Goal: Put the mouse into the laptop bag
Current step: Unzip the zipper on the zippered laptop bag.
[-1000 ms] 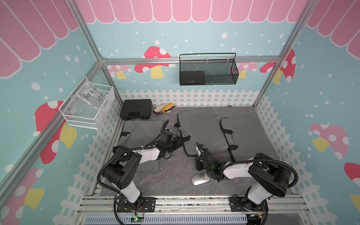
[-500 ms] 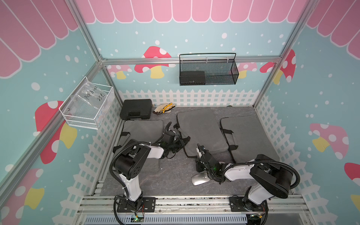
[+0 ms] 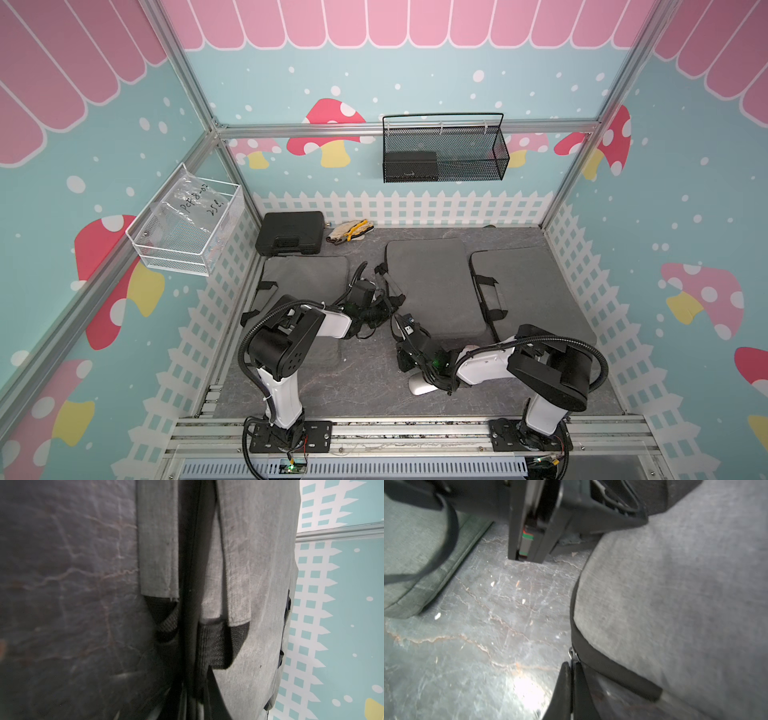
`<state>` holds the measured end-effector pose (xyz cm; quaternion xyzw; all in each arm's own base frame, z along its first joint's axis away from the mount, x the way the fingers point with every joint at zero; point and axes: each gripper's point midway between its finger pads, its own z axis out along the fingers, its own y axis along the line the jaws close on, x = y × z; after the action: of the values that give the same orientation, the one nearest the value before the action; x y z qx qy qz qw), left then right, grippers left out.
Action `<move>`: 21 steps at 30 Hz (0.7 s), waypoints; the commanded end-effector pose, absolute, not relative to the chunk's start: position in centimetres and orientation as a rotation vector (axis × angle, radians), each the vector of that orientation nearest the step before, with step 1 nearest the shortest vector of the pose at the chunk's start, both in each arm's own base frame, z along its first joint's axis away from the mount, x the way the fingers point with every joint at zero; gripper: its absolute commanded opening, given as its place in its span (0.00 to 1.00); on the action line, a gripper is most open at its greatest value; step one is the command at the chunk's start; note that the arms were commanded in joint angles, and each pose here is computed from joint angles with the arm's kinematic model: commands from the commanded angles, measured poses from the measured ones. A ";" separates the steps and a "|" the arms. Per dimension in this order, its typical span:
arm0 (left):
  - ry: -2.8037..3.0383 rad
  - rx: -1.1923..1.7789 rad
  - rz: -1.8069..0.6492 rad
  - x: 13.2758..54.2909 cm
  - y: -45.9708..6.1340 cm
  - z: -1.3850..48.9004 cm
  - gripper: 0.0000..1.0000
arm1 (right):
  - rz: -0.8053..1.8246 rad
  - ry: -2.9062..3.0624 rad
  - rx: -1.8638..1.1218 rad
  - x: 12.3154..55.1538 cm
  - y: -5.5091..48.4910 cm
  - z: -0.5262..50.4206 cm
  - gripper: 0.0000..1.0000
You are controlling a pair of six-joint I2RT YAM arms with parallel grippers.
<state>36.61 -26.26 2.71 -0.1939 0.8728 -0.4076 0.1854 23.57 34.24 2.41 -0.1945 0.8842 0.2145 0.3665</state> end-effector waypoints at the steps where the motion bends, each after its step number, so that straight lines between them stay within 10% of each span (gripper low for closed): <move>1: 2.522 -0.569 -1.110 35.2 -26.5 0.9 0.04 | 0.691 2.272 -0.561 21.8 37.6 2.9 0.00; 18: 2.304 -0.535 -0.883 33.2 -23.3 5.6 0.00 | 0.637 2.193 -0.342 23.5 33.3 5.2 0.00; 21: 2.258 -0.511 -0.760 32.6 -22.3 7.5 0.13 | 0.615 2.184 -0.283 24.0 31.2 5.4 0.00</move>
<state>32.46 -25.02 6.69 -0.1816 0.8681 -0.3626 0.2862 22.07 33.65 4.40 -0.1688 0.8719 0.2585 0.3802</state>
